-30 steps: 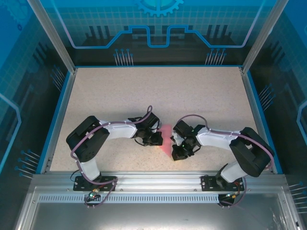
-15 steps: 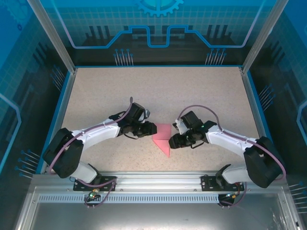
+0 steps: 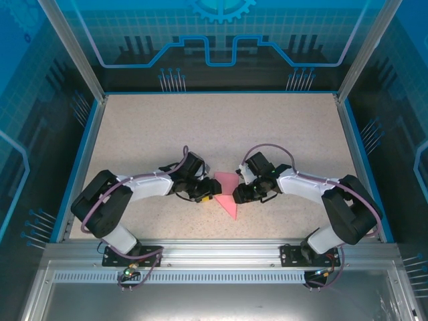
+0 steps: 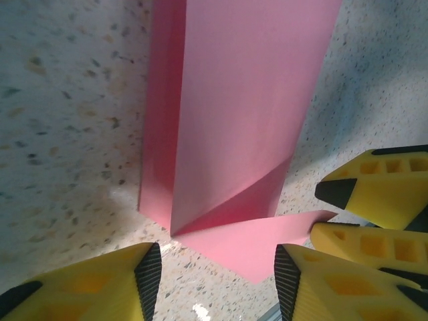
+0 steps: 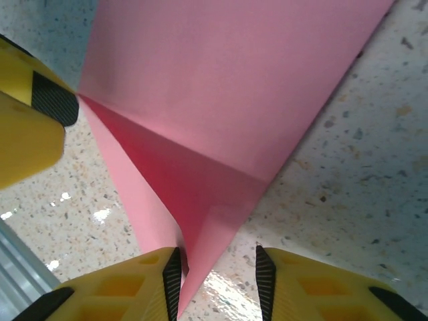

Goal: Fold a paper plane with a square sheet of paper (fold left side to right side)

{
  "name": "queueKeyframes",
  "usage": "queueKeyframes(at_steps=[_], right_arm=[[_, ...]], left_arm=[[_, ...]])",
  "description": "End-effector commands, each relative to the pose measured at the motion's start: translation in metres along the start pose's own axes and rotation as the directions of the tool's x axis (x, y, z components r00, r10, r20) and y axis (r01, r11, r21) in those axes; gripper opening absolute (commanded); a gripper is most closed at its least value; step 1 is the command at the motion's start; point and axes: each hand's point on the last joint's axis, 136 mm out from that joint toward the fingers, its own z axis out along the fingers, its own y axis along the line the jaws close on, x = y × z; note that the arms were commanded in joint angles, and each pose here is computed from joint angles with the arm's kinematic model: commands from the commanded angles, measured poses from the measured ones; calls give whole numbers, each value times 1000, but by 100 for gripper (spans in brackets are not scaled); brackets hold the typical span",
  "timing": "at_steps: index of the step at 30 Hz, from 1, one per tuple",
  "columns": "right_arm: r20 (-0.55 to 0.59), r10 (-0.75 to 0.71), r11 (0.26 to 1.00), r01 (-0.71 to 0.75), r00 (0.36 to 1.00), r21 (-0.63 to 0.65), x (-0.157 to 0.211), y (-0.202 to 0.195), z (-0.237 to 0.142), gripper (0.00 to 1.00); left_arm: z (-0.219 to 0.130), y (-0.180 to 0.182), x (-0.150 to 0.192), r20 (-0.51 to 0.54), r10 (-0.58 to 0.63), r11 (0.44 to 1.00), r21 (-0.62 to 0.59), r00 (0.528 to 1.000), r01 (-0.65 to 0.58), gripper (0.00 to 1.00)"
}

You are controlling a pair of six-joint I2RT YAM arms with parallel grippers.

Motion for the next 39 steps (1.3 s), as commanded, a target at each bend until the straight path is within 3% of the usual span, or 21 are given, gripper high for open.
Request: queueKeyframes(at_steps=[1,6,12,17,25,39], right_arm=[[7,1,999,-1,1000,39,-2,-8,0,36],[20,-8,999,6,1000,52,-3,-9,-4,36],[106,-45,997,39,993,59,-6,-3,-23,36],[168,-118,990,104,979,91,5,10,-41,40],[159,-199,978,184,967,99,26,26,-29,41],[116,-274,953,253,955,167,20,29,-8,42]], left_arm=[[9,-14,4,-38,5,999,39,999,-4,50],[17,-15,4,-50,14,1000,22,999,-13,47],[15,-28,0,-39,16,999,53,999,-14,29],[9,-42,-4,-25,22,997,78,999,-20,24],[13,-52,-13,-31,4,997,79,1000,-1,7],[19,-61,-22,-34,-36,996,81,999,39,4]])
